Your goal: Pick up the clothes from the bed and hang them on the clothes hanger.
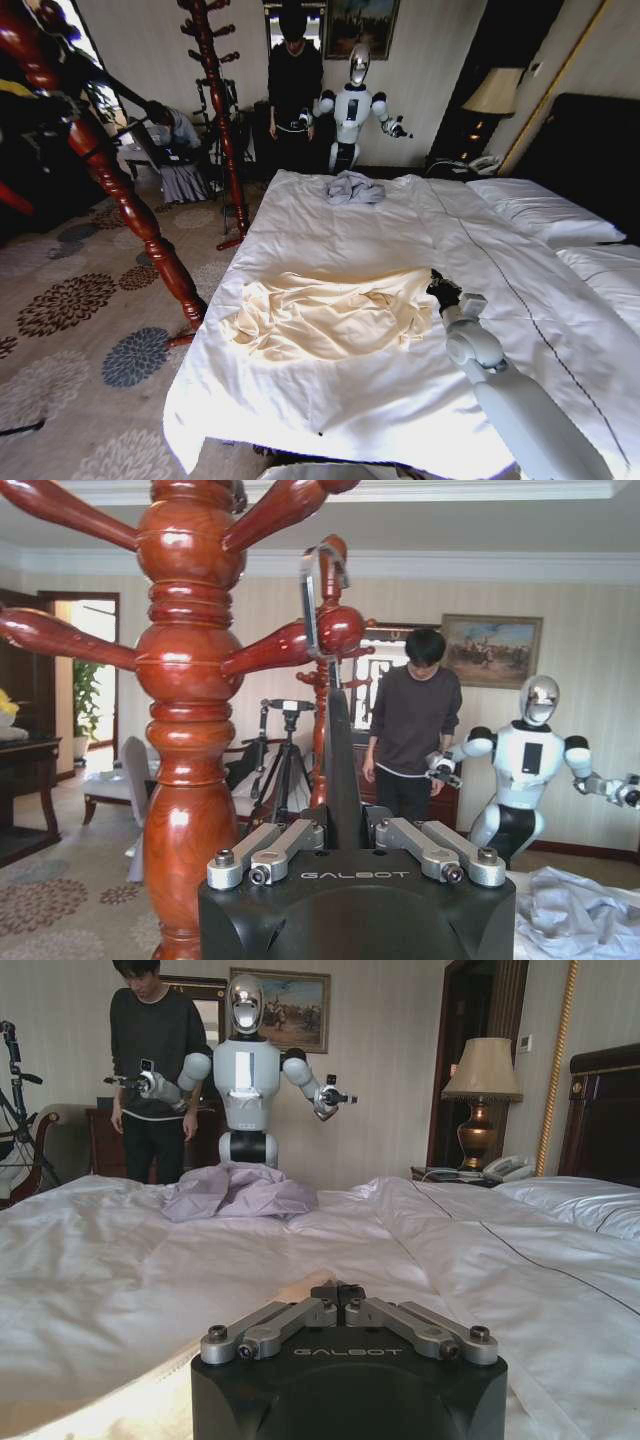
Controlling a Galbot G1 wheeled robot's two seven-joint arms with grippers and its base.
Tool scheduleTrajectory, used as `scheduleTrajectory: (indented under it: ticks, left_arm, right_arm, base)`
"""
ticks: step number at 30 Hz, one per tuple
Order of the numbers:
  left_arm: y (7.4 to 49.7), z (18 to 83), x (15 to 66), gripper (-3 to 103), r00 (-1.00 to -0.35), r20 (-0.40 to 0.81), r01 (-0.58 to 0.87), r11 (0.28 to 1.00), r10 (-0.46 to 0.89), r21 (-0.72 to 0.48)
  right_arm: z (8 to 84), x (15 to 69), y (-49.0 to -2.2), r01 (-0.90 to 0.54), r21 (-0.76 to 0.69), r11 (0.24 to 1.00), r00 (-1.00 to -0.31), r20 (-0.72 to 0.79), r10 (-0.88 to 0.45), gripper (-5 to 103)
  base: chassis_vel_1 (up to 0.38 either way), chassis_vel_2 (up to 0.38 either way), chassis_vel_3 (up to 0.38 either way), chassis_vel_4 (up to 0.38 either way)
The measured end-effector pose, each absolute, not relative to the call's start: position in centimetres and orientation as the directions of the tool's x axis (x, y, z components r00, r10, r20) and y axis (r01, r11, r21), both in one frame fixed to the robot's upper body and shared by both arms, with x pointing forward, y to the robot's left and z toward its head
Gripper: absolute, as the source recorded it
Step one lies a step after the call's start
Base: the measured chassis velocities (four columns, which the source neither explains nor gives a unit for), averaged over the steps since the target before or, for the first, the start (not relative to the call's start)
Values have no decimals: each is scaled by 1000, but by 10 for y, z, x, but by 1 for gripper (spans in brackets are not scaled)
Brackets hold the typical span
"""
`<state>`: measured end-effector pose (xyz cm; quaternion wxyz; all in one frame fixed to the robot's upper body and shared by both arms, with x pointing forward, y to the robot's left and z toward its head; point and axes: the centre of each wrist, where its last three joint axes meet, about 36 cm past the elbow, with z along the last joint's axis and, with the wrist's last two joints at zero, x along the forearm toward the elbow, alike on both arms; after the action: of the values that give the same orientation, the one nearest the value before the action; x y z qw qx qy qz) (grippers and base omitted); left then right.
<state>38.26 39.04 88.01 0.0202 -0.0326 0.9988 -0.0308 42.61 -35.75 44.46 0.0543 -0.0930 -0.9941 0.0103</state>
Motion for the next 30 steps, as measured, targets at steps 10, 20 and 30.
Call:
scheduleTrajectory:
  ticks: [10,20,30]
  left_arm:
    - [372,866,362,16,-999,-34,-19,1000,-20,-21]
    - [348,831,359,16,-994,15,108,994,108,-3]
    - [308,753,349,16,-952,78,298,955,297,6]
  right_arm:
    - [444,427,-353,178,-33,984,-978,107,180,0]
    - [444,425,-358,191,-34,981,-975,110,194,0]
    - [433,420,-360,197,-49,979,-970,134,202,0]
  base:
    - [0,0,0,0]
    - [0,0,0,0]
    - [0,0,0,0]
